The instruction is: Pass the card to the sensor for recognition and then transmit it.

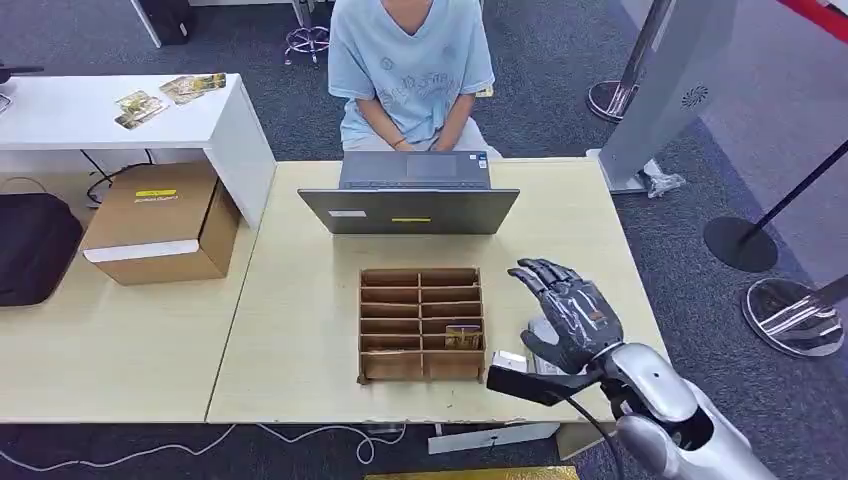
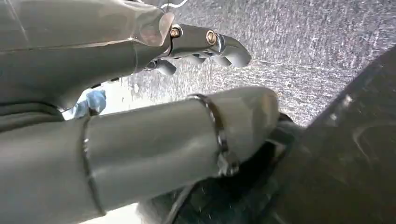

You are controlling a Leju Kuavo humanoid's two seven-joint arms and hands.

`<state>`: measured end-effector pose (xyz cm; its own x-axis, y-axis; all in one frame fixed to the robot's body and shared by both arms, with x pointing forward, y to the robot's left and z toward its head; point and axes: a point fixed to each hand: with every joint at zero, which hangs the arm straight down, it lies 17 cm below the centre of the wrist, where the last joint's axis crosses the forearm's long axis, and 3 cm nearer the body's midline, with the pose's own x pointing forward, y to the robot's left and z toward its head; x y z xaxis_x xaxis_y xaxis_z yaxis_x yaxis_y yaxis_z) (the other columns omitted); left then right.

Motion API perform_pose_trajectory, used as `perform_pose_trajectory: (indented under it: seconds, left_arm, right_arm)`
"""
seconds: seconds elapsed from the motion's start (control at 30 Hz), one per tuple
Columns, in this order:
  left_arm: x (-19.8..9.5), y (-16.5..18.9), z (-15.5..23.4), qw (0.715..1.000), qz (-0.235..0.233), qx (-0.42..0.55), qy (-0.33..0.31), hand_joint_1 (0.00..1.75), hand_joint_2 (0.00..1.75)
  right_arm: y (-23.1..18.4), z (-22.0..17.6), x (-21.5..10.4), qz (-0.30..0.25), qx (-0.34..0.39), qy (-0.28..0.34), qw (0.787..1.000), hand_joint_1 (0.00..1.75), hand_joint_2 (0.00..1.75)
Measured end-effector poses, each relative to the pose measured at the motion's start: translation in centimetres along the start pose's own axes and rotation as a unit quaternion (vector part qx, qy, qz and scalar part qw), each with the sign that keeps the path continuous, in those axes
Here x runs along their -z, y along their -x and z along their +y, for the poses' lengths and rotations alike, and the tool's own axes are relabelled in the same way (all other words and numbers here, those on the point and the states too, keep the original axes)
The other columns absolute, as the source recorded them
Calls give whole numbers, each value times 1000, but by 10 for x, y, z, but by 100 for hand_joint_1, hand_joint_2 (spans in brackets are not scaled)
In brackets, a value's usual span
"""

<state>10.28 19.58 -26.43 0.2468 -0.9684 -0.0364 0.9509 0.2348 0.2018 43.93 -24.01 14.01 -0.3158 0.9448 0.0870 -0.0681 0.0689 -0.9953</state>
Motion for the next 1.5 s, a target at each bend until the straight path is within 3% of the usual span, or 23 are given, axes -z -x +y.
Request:
perform_pose_trajectory:
  seconds: [0.03,0.07,0.33,0.37,0.4,0.47,0.67,1.5]
  left_arm:
    - [0,-1,0,1000,-1,4,0,0,0]
    - [0,-2,-1,1000,-2,6,0,0,0]
    - [-7,-26,-2,999,-20,46,-10,0,0]
    - [-8,-31,-4,998,-24,50,-10,0,0]
    - [-9,-35,-4,998,-26,52,-10,0,0]
    - [-10,-38,-4,998,-29,57,-12,0,0]
    - [-11,-41,-4,997,-32,75,-16,0,0]
    - [-14,-52,1,989,-44,136,-27,0,0]
  right_arm:
    - [-1,0,0,-1,0,0,1000,91,175]
    - [-2,0,1,-2,0,0,1000,140,175]
    - [-6,2,3,-7,-1,-2,1000,101,175]
    - [-7,3,3,-8,-1,-3,1000,86,175]
    - [-7,3,4,-8,0,-3,1000,38,175]
    - [-9,3,5,-9,0,-3,1000,24,175]
    - [-11,5,9,-12,0,-4,1000,21,175]
    - [-15,6,16,-19,-3,-5,1000,35,175]
